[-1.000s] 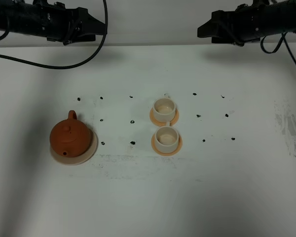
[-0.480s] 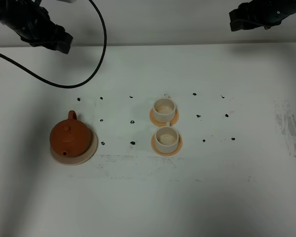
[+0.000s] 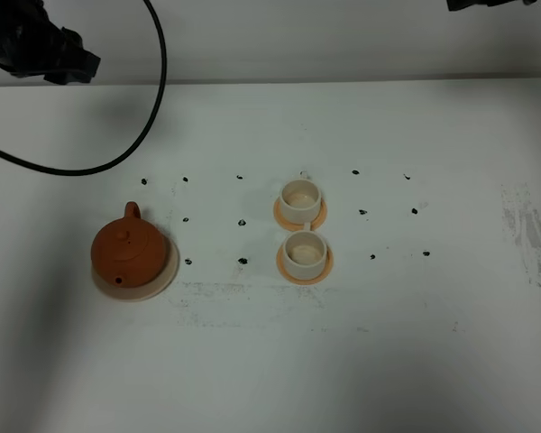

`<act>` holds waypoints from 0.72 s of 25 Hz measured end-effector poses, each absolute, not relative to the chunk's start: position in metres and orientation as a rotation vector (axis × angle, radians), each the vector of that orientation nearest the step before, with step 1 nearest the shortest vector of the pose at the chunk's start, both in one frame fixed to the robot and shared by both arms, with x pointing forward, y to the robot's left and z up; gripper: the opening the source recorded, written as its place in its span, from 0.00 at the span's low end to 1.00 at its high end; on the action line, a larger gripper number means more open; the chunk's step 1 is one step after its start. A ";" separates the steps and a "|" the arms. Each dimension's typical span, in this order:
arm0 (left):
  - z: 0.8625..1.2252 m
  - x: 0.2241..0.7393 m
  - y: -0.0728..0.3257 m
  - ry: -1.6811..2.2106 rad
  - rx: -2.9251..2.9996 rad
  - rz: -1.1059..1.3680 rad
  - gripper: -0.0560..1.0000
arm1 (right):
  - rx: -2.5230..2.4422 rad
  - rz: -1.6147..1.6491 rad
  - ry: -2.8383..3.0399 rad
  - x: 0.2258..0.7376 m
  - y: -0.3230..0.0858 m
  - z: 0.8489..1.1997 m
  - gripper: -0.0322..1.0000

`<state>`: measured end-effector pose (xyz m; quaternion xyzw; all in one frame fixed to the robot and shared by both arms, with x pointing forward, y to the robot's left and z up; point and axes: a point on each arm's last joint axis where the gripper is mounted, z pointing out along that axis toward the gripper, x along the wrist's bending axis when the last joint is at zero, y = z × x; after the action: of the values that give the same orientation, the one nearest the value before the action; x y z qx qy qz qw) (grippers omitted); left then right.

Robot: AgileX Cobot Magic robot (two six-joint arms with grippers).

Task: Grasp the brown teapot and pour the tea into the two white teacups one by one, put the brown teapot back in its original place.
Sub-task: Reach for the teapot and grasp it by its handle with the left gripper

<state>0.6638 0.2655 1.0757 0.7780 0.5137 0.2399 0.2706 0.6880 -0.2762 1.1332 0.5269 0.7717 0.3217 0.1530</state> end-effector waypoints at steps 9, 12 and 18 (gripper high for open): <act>1.137 0.601 0.271 1.260 1.938 0.891 0.54 | 1.443 1.020 2.108 0.601 -0.273 1.176 0.53; 1.144 0.592 0.272 1.252 1.949 0.893 0.54 | 1.432 1.030 2.063 0.566 -0.274 1.179 0.53; 1.140 0.585 0.273 1.284 2.025 0.835 0.54 | 1.360 1.078 1.950 0.485 -0.274 1.191 0.53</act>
<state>0.5848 0.2728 1.1400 0.7616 0.4830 0.3142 0.2966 0.4848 -0.2740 1.1908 0.5029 0.7207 0.3984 0.2627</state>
